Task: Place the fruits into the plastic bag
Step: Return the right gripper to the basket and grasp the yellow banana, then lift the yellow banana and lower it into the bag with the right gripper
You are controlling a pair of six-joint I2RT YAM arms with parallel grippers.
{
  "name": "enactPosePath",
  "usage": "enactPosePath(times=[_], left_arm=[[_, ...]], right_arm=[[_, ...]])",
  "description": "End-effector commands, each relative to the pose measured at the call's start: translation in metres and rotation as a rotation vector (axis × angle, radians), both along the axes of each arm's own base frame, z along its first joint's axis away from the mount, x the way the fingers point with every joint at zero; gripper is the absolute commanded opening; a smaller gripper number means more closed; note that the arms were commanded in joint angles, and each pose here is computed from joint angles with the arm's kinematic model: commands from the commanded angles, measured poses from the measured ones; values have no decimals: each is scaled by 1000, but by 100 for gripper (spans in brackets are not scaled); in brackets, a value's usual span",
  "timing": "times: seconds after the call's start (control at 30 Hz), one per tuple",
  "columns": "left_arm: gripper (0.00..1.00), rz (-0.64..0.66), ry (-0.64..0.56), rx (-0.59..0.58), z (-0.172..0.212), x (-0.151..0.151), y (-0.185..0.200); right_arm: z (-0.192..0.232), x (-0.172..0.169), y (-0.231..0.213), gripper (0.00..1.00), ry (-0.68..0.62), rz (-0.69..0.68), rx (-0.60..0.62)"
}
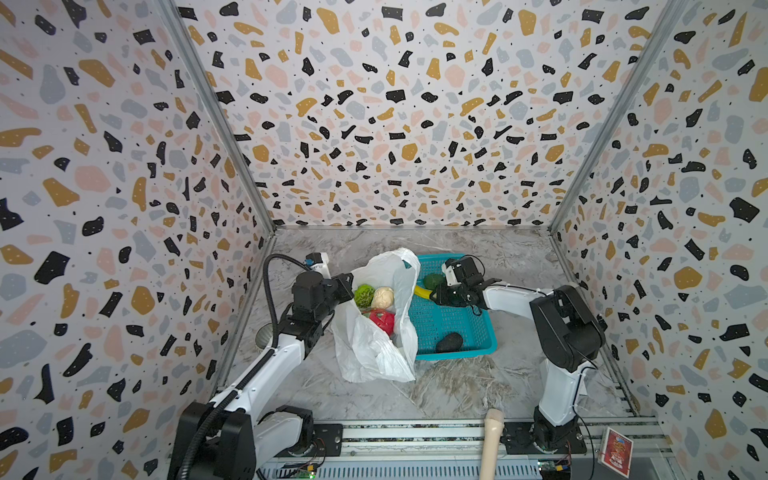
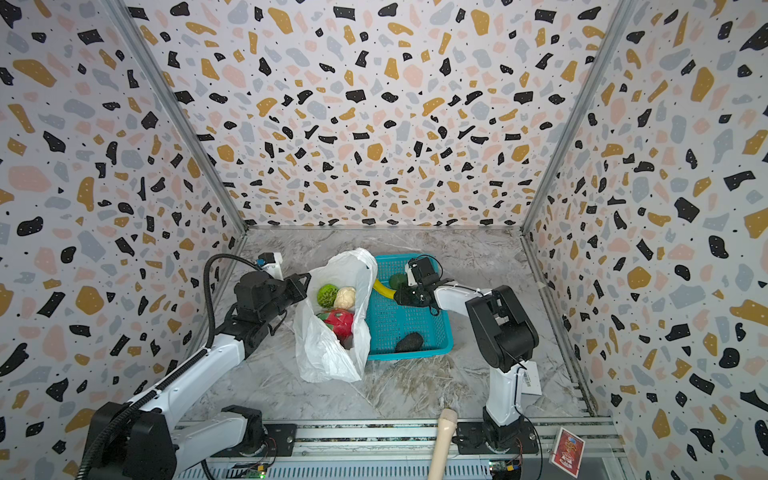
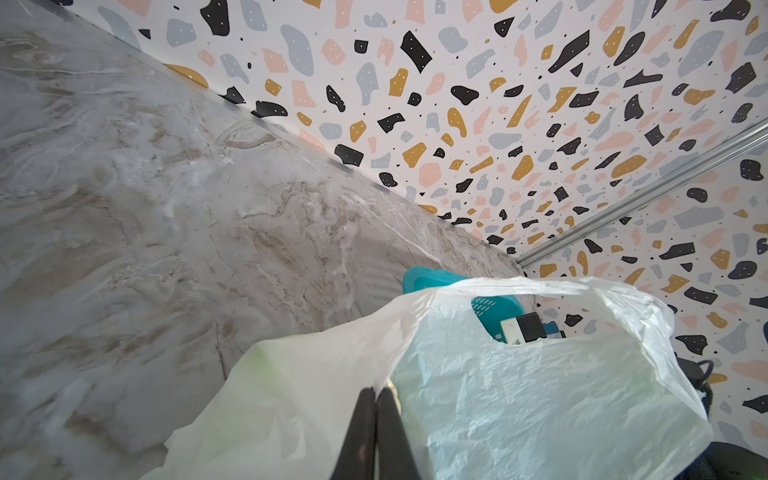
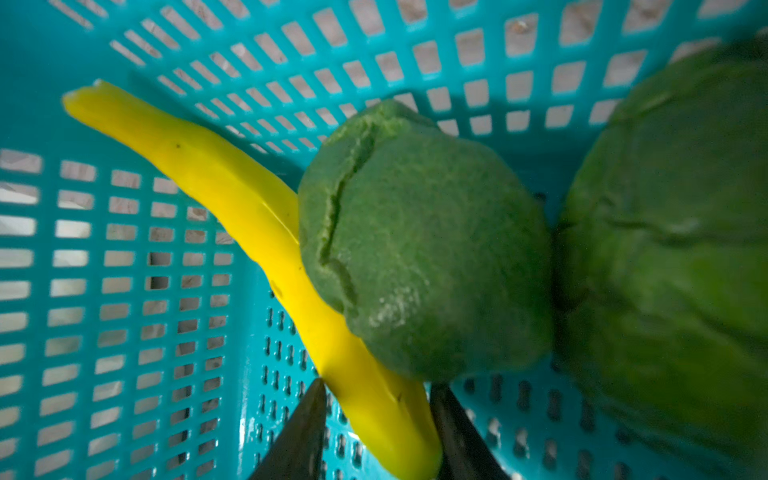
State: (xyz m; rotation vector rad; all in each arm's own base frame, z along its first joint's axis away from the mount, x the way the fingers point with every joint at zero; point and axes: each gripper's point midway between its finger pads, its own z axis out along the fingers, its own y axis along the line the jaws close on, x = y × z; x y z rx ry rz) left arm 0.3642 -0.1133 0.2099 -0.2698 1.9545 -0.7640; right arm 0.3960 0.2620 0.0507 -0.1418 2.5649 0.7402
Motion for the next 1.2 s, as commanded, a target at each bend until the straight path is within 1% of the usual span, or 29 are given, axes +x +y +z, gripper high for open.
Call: enactPosePath(times=[0.0, 0.07, 0.17, 0.23, 0.27, 0.43, 0.53, 0.67, 0.77, 0.87, 0.97, 1.07, 1.17], left_arm=[[0, -7, -37, 0, 7, 1, -2], [0, -7, -36, 0, 6, 1, -2], [0, -7, -34, 0, 5, 1, -2], [0, -7, -34, -1, 6, 1, -2], [0, -8, -33, 0, 5, 0, -2], [0, -8, -36, -1, 7, 1, -2], [0, -8, -33, 1, 5, 0, -2], [0, -7, -33, 0, 5, 1, -2], [0, -8, -33, -2, 5, 1, -2], [0, -9, -35, -5, 5, 2, -3], [0, -8, -33, -7, 5, 2, -3], [0, -8, -32, -10, 6, 2, -3], [0, -7, -32, -10, 6, 2, -3]], right_arm=[[23, 10, 8, 32, -63, 14, 29], [26, 8, 8, 26, -69, 16, 33], [33, 4, 6, 13, -86, 18, 43], [40, 2, 5, 2, -99, 23, 48], [44, 0, 4, 0, -103, 23, 49], [75, -8, -7, 0, -168, 3, 46], [106, -11, -20, 0, -238, -31, 26], [169, -12, -40, 0, -403, -96, 17], [223, -19, -42, 0, -558, -92, 48], [262, -37, -25, 0, -685, -10, 76], [280, -64, 9, 0, -764, 133, 92], [277, -91, 45, 0, -782, 279, 94], [260, -111, 74, 0, -753, 395, 82]])
